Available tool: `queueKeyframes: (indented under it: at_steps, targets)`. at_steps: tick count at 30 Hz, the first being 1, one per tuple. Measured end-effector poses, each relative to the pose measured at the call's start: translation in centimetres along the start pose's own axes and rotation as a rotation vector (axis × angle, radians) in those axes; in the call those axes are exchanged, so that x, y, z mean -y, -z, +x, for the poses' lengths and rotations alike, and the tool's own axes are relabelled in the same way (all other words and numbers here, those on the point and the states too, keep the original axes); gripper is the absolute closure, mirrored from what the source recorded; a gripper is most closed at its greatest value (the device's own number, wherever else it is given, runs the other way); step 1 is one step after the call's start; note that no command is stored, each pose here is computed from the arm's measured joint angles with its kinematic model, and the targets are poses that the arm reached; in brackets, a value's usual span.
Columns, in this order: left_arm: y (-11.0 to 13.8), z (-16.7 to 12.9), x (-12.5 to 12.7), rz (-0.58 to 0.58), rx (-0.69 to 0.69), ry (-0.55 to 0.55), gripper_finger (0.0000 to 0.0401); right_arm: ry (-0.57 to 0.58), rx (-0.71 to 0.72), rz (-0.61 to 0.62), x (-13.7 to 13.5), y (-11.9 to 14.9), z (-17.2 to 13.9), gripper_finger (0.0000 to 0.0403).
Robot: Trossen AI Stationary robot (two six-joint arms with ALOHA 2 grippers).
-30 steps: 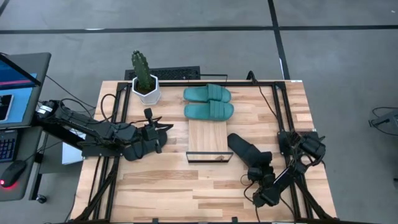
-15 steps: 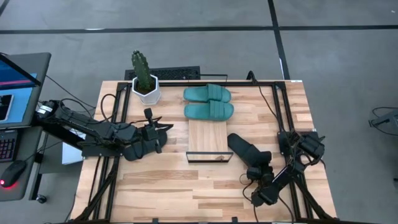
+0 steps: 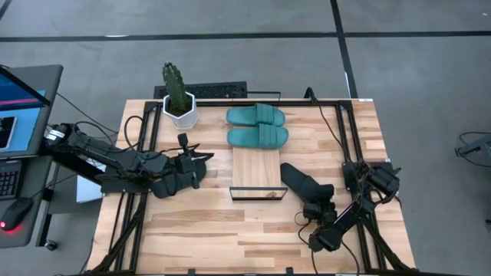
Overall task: Pick and place slides into the shelf
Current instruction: Put the right black slide on the shelf
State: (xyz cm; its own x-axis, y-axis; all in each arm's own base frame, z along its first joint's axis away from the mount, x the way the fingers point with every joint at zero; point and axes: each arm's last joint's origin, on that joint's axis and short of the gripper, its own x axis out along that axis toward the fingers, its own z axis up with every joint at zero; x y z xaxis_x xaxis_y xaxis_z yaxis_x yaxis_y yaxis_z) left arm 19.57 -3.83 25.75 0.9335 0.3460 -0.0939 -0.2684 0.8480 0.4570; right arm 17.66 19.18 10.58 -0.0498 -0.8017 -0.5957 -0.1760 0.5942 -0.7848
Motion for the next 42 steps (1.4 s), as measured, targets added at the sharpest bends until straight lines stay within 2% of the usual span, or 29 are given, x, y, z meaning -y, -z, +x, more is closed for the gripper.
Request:
queueKeyframes:
  at_steps: [4,8,11,16,22,25,32,37,40,42]
  targets:
    - [0.0,0.0,0.0,0.000,0.000,0.000,0.0401,0.023,-0.033,0.031,0.3,0.3,0.0,0.0390]
    - [0.0,0.0,0.0,0.000,0.000,0.000,0.0401,0.057,-0.108,0.077,0.8,0.8,-0.1,0.0400]
    - [0.0,0.0,0.0,0.000,0.000,0.000,0.0401,0.056,-0.108,0.100,1.3,1.4,-0.6,0.0402]
    - [0.0,0.0,0.0,0.000,0.000,0.001,0.0401,0.006,-0.009,0.163,2.2,2.5,-2.1,0.0402]
    - [0.0,0.0,0.0,0.000,0.000,0.001,0.0401,-0.074,0.203,0.201,2.9,4.3,-4.2,0.0402]
    - [0.0,0.0,0.0,0.000,0.000,0.001,0.0401,-0.101,0.257,0.211,3.0,4.7,-4.7,0.0397]
    - [0.0,0.0,0.0,-0.003,0.000,0.001,0.0401,-0.115,0.216,0.297,3.2,3.6,-4.1,0.0366]
    - [0.0,0.0,0.0,-0.005,0.000,0.002,0.0401,-0.176,0.085,0.307,3.1,3.0,-3.6,0.0321]
    - [0.0,0.0,0.1,-0.005,0.009,0.022,0.0401,-0.230,0.005,0.271,2.9,3.2,-3.6,0.0296]
    - [0.0,0.0,0.1,-0.005,0.013,0.033,0.0401,-0.253,0.002,0.242,2.7,3.4,-3.7,0.0284]
